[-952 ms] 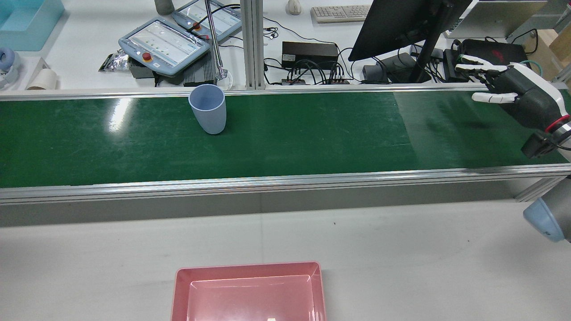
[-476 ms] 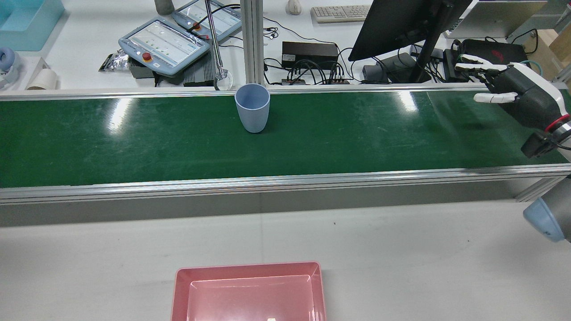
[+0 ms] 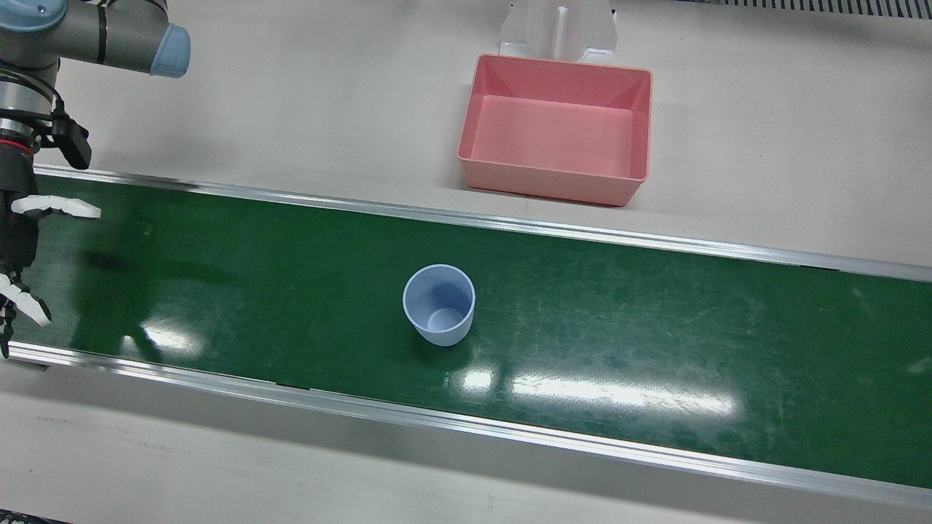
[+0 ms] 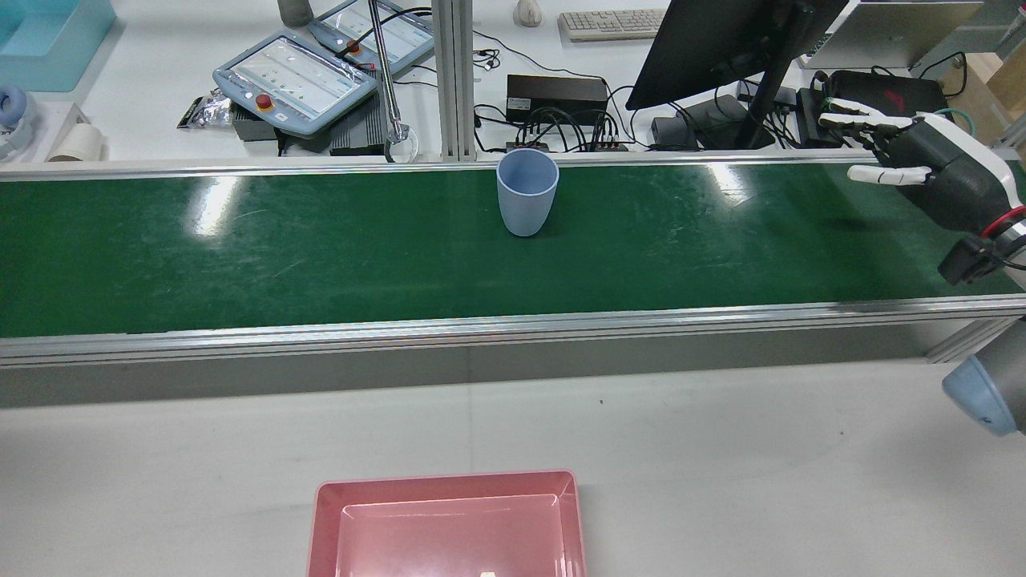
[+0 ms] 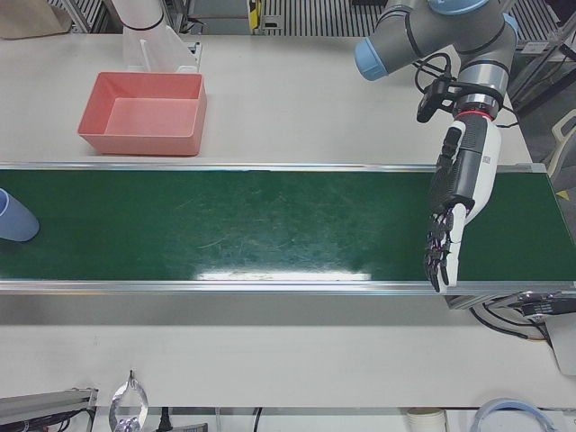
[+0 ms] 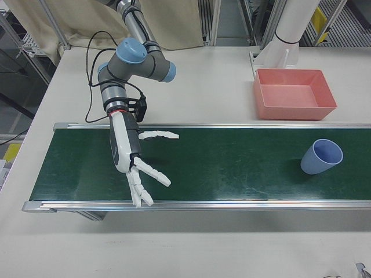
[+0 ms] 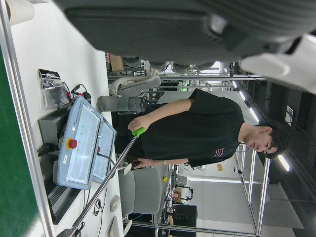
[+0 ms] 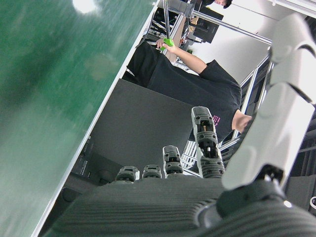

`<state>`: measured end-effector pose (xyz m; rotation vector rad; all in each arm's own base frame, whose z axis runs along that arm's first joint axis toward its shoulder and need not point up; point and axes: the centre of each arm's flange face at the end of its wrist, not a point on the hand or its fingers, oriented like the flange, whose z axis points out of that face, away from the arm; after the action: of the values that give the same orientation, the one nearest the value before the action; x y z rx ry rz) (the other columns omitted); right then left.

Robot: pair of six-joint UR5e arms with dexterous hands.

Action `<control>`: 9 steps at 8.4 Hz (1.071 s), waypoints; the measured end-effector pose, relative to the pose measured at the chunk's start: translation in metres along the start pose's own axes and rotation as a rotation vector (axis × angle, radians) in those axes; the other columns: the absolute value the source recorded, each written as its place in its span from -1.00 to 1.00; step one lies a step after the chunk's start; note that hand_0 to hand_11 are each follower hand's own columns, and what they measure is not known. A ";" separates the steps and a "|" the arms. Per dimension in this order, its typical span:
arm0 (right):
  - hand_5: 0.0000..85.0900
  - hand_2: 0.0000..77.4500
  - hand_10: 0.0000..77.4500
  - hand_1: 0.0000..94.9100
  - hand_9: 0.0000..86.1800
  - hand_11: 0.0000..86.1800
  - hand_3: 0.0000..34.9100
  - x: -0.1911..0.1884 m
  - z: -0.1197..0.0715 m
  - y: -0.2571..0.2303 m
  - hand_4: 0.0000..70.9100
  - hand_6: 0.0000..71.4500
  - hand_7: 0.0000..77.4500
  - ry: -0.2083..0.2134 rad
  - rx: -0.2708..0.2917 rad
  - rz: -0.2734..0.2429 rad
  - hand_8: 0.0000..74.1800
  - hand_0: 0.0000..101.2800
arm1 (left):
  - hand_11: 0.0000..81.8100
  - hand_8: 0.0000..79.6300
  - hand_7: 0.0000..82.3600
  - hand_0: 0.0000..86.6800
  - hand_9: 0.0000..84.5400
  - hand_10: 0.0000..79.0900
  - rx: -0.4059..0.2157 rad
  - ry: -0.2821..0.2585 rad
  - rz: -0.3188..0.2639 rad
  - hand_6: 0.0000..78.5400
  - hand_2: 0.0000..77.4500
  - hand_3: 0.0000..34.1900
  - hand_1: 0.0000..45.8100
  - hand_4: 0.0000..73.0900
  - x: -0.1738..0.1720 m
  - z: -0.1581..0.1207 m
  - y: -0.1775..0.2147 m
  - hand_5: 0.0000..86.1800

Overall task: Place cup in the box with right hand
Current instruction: 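Hold the open right hand beside the belt as the blue cup approaches, then close the right hand around the light blue cup on the belt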

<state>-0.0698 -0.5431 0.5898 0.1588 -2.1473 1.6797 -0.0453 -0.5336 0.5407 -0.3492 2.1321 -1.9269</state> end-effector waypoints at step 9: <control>-0.94 -0.72 -0.94 -0.78 -0.89 -0.91 -1.00 0.019 -0.005 0.003 -0.62 -0.88 -0.62 0.042 -0.008 -0.003 -0.99 -0.11 | -1.00 -1.00 -0.99 -1.00 -1.00 -1.00 0.000 0.000 0.000 -1.00 -0.99 -1.00 -0.98 -0.97 0.000 0.000 0.000 -0.99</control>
<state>-0.0869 -0.5342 0.5952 0.1242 -2.1217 1.6582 -0.0453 -0.5336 0.5407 -0.3496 2.1318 -1.9267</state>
